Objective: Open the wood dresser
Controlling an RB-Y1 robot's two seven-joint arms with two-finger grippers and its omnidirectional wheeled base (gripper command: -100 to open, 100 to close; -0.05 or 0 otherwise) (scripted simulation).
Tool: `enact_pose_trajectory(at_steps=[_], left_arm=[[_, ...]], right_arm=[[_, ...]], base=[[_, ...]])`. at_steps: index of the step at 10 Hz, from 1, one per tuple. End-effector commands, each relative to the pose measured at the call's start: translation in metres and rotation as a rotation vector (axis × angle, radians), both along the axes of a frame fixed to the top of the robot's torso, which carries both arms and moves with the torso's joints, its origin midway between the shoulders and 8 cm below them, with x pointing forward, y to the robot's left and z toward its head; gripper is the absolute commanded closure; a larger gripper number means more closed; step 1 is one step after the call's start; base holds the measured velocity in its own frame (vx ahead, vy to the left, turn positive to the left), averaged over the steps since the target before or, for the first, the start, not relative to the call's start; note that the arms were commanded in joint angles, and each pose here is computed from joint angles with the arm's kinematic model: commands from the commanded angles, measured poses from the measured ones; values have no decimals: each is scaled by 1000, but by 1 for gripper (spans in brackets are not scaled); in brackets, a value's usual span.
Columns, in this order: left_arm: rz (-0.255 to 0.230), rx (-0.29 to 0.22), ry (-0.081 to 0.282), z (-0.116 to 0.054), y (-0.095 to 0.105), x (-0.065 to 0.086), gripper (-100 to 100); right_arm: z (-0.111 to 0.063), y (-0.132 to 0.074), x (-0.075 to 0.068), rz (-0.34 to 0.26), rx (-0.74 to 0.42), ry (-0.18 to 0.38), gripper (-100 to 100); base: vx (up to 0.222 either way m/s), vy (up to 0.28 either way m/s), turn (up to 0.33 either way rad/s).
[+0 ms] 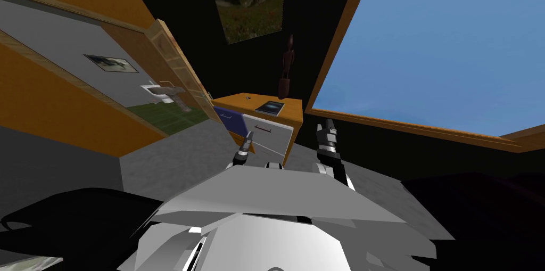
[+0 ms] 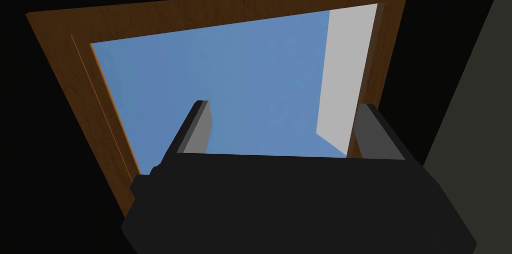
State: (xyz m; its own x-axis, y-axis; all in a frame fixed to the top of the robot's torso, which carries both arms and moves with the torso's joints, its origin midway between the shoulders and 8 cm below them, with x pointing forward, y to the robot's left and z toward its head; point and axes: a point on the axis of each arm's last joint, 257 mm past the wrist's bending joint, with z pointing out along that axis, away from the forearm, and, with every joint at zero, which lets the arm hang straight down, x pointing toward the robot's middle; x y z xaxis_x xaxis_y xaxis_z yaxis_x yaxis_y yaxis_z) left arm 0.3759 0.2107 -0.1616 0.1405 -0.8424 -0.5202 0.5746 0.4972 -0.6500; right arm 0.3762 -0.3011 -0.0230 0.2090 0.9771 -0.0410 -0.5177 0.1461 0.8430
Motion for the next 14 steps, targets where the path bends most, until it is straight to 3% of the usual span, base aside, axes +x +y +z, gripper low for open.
enact_pose_trajectory(at_steps=[1,9,14], left_arm=[[-4,10,13,-18,-6,-2,-100],[-16,12,44,-59,-29,-9,-100],[-16,16,42,-40,-25,15,-100]], right_arm=[[0,0,0,0,0,0,0],[0,0,0,0,0,0,0],[0,0,0,0,0,0,0]], base=[[59,-16,-39],[47,-13,-34],[-3,-12,-1]])
